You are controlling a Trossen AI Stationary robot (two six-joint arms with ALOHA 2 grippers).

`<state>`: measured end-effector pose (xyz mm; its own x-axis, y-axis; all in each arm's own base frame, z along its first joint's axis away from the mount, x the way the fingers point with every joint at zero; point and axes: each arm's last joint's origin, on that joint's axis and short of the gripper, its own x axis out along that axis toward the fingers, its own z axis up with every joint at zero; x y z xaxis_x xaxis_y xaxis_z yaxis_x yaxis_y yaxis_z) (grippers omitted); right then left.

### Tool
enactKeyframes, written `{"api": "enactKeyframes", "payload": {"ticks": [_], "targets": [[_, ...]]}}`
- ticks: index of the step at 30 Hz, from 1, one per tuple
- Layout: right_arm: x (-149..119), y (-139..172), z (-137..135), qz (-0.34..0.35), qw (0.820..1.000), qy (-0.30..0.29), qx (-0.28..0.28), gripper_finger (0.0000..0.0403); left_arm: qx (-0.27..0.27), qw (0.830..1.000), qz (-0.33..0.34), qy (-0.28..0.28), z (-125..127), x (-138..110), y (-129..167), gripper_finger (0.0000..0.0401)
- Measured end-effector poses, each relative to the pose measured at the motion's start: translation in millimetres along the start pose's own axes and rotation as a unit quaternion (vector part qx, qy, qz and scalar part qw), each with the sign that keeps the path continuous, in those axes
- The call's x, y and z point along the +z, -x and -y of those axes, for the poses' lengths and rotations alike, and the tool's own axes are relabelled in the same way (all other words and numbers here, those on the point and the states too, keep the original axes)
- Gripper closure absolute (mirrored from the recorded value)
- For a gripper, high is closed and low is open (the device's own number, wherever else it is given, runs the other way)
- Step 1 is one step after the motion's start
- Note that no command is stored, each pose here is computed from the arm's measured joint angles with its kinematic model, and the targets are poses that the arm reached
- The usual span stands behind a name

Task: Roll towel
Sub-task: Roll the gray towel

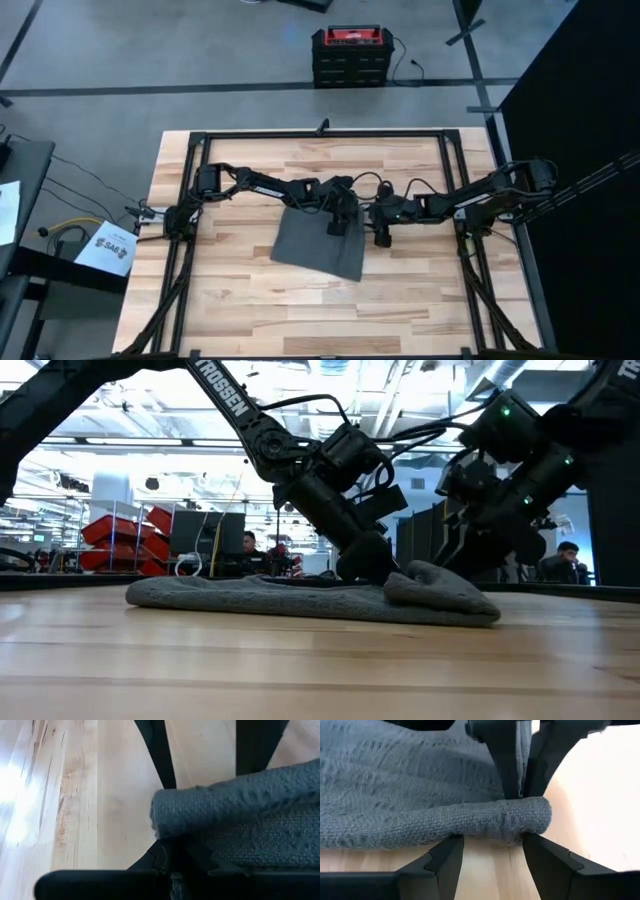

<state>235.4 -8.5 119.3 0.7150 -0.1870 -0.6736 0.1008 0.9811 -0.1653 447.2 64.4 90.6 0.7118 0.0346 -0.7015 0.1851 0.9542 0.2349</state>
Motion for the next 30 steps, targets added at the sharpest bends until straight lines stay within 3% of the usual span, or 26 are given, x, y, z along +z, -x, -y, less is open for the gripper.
{"api": "enactKeyframes", "payload": {"ticks": [9, 18, 30], "targets": [[1, 0, 0, -0.014, 1.000, 0.000, 0.002, 0.0210, 0.001, 1.000, 0.002, 0.000, 0, 0, 0, 0.0386], [-19, 4, -4, -0.112, 0.992, -0.056, 0.006, 0.0210, 0.000, 1.000, 0.002, -0.002, 0, 0, 0, 0.0386], [5, -1, 0, -0.034, 0.999, 0.011, 0.013, 0.0210, 0.001, 1.000, 0.005, -0.007, 0, 0, 0, 0.0386]]}}
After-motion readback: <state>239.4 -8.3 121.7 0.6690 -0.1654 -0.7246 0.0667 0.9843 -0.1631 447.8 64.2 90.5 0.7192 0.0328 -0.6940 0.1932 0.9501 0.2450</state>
